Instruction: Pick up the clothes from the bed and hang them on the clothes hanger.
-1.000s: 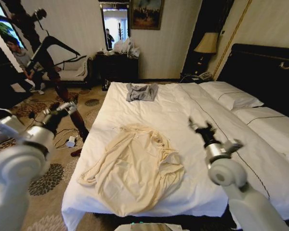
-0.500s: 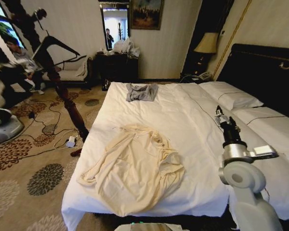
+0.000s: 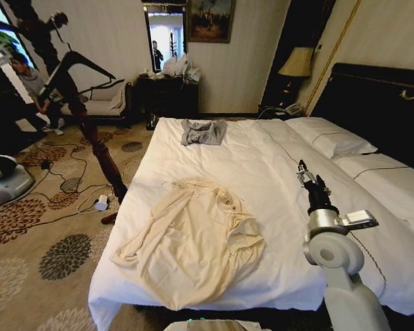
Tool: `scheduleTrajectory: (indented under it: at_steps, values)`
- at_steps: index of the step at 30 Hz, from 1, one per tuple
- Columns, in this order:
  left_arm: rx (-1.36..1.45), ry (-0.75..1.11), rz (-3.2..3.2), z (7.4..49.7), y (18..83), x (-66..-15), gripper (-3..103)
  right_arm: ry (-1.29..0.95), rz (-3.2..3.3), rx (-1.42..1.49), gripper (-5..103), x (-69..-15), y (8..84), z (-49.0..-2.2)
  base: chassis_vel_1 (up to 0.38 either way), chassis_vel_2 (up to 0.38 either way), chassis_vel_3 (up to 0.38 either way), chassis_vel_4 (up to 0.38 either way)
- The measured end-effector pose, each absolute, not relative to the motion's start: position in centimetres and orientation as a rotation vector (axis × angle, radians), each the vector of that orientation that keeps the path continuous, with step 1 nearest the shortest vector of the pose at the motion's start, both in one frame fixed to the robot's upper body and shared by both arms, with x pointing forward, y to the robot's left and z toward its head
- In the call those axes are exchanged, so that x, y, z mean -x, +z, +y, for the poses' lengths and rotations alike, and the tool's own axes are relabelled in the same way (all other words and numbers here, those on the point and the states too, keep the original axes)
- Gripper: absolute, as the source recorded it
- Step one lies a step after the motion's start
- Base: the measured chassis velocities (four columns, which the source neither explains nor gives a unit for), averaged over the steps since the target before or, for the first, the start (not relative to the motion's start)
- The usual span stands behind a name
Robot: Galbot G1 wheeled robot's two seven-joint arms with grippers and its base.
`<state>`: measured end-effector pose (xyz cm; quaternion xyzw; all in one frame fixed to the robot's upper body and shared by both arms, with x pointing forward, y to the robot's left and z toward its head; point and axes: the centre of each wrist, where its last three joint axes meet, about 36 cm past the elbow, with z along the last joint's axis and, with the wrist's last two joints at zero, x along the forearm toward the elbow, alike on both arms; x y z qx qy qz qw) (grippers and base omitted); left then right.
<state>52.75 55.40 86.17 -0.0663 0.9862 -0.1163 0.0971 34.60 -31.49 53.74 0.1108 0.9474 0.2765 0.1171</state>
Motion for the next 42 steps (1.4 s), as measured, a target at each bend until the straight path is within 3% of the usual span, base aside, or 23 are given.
scheduleTrajectory:
  at_steps: [5,12,22,30,32,36,38,41,42]
  values:
    - [0.137,-0.381,2.97,54.0,85.8,-57.7,100,0.82,2.784,-0.339,100,-34.8,53.1,-30.9,0.0,0.0,0.0,0.0]
    - [0.13,-0.267,3.071,50.5,87.9,-60.9,100,0.814,2.794,-0.388,100,-34.8,52.5,-31.2,0.0,0.0,0.0,0.0]
    - [0.34,-0.047,3.226,47.5,88.7,-61.9,100,0.809,2.797,-0.507,100,-35.2,51.6,-32.4,0.0,0.0,0.0,0.0]
    - [0.42,-0.081,3.246,48.0,86.8,-62.0,102,0.802,2.809,-0.524,100,-35.5,50.9,-32.2,0.0,0.0,0.0,0.0]
    - [0.416,-0.088,3.25,48.1,86.4,-61.9,98,0.803,2.81,-0.523,100,-35.6,50.9,-32.2,0.0,0.0,0.0,0.0]
    - [0.4,-0.112,3.26,48.4,85.1,-61.5,78,0.801,2.816,-0.527,100,-35.7,50.6,-31.9,0.0,0.0,0.0,0.0]
    - [0.4,-0.115,3.263,48.5,84.9,-61.5,78,0.801,2.817,-0.53,100,-35.7,50.5,-31.9,0.0,0.0,0.0,0.0]
    - [0.398,-0.133,3.267,48.7,84.5,-61.5,61,0.802,2.817,-0.545,100,-35.7,50.3,-31.9,0.0,0.0,0.0,0.0]
    - [0.398,-0.133,3.267,48.7,84.5,-61.5,61,0.802,2.817,-0.545,100,-35.7,50.3,-31.9,0.0,0.0,0.0,0.0]
